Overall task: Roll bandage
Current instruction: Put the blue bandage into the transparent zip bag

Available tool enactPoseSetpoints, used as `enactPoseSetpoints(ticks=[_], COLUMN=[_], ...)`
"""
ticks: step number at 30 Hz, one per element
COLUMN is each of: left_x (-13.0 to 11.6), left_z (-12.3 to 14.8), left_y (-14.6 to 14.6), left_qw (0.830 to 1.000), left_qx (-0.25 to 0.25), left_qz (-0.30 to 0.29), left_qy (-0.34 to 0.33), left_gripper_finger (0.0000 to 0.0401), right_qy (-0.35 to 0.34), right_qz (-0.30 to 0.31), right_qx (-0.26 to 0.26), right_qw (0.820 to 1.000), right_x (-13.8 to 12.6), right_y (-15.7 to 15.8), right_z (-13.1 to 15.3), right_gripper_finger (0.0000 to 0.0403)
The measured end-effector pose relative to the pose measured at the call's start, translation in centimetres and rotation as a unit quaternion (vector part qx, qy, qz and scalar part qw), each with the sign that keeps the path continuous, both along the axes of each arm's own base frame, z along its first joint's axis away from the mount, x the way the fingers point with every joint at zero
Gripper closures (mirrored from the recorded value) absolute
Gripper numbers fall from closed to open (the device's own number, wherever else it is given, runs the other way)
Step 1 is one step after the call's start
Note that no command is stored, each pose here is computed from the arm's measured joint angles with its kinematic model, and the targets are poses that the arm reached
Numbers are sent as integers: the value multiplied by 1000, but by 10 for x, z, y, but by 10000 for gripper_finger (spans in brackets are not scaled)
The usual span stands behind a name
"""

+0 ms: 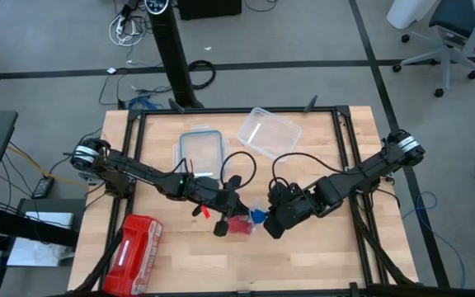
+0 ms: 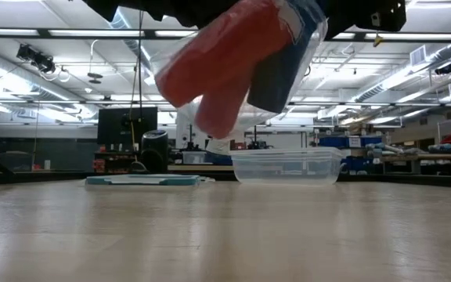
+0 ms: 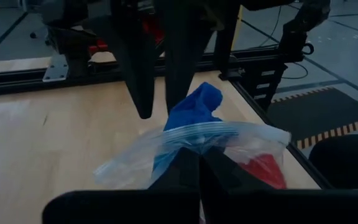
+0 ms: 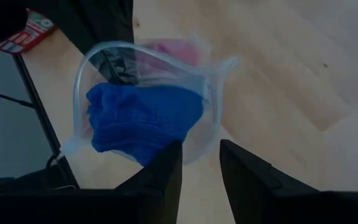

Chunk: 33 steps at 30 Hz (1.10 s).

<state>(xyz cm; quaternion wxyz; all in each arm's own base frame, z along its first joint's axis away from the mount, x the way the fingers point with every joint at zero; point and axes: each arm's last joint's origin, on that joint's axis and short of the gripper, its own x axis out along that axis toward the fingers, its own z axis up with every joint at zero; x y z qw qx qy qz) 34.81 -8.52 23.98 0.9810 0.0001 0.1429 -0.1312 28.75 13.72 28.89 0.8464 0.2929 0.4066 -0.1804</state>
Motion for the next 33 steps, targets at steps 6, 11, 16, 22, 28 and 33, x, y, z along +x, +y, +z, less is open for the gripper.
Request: enactPoseSetpoints(ticks=[6,11,16,22,28,33], left_x=[0,0,0,0,0,0], left_z=[0,0,0,0,1,0], left_y=[1,0,0,0,0,0], left_qw=[1000,1000,1000,1000,1000,1000], left_qx=[1,1,1,0,-1,-1], left_qz=[4,4,4,4,1,1], left_qy=[0,-1,-1,-2,-3,-2], left_gripper_finger=[401,401,401,401,401,401], right_qy=[11,33,43,22,-3,-6], right_qz=[4,4,-11,-5,9,17], right_qx=[30,28,18,24,38,41], right_qw=[999,999,999,999,999,999], right_x=[0,-4,-6,-3,6,6], right_y=[1,1,-1,1,5,6], right_z=[-1,-3,-4,-2,-3,-2], right_gripper_finger=[291,291,291,292,292,292])
